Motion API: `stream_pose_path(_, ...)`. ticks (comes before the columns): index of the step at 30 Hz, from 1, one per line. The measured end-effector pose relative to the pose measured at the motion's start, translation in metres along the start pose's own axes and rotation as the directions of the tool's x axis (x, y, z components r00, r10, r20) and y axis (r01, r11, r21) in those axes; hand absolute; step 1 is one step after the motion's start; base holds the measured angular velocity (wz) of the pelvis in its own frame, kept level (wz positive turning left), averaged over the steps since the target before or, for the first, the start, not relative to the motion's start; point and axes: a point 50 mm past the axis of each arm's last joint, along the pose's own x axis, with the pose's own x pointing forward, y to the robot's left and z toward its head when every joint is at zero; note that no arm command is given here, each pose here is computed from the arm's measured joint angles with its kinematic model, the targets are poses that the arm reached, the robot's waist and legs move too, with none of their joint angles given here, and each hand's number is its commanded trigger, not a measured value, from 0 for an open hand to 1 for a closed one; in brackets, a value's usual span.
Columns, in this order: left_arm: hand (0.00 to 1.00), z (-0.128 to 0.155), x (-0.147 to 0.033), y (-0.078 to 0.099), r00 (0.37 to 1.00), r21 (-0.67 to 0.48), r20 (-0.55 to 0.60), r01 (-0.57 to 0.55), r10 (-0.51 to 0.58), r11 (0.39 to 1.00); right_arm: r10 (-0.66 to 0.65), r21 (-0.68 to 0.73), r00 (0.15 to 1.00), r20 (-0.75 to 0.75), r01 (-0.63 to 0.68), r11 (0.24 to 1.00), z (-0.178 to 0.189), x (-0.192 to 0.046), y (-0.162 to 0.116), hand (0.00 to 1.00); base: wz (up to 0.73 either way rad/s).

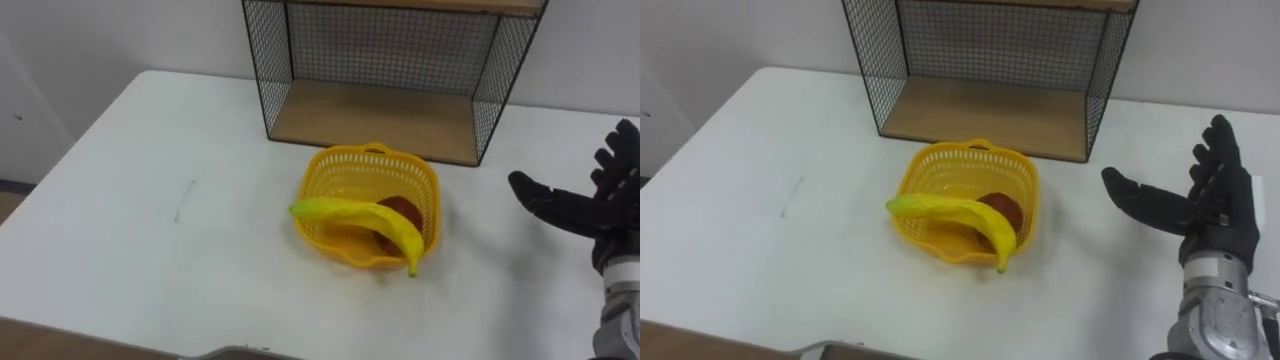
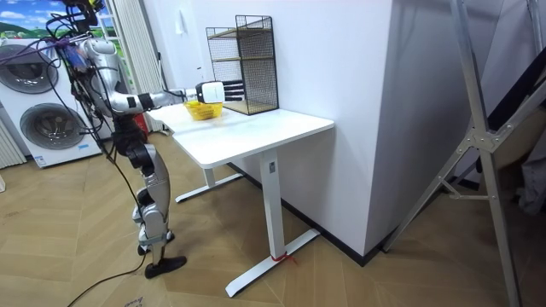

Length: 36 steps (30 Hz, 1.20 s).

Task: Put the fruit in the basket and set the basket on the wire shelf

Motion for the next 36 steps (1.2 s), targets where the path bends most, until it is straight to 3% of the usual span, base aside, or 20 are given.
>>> stream_pose_path(6,0.00,0.021,-0.019,-0.027,0.991,-0.095,0.072,0.117,-0.110,0.989,-0.003,-0.001,1.000,0.002,0.003,1.000,0.000,0.000,-0.001,0.00,0.03)
stream_pose_path(12,0.00,0.039,-0.038,-0.045,0.933,-0.065,0.207,0.314,-0.295,0.947,0.058,-0.073,0.998,0.014,-0.057,0.996,0.000,0.000,0.002,0.00,-0.02)
stream_pose_path(19,0.00,0.025,-0.063,-0.064,0.833,-0.009,0.165,0.536,-0.527,0.844,0.115,-0.060,0.993,0.002,-0.115,0.992,-0.005,-0.005,0.011,0.00,-0.01)
stream_pose_path(23,0.00,0.005,-0.089,-0.077,0.714,0.018,0.080,0.697,-0.695,0.717,0.204,-0.034,0.979,-0.021,-0.204,0.978,-0.012,-0.010,0.029,0.00,-0.01)
stream_pose_path(25,0.00,-0.004,-0.102,-0.082,0.624,0.031,0.039,0.780,-0.780,0.625,0.225,-0.018,0.974,-0.034,-0.226,0.974,-0.016,-0.012,0.034,0.00,0.00)
stream_pose_path(28,0.00,-0.015,-0.116,-0.085,0.538,0.035,-0.013,0.843,-0.843,0.537,0.232,-0.007,0.972,-0.037,-0.232,0.973,-0.017,-0.012,0.035,0.00,0.00)
stream_pose_path(31,0.00,-0.030,-0.138,-0.090,0.390,0.021,-0.079,0.921,-0.917,0.390,0.268,0.032,0.963,-0.029,-0.267,0.963,-0.018,-0.011,0.044,0.00,-0.04)
stream_pose_path(36,0.00,-0.051,-0.159,-0.094,0.240,-0.018,-0.162,0.969,-0.957,0.246,0.325,0.058,0.945,-0.036,-0.323,0.945,-0.020,-0.014,0.057,0.00,-0.14)
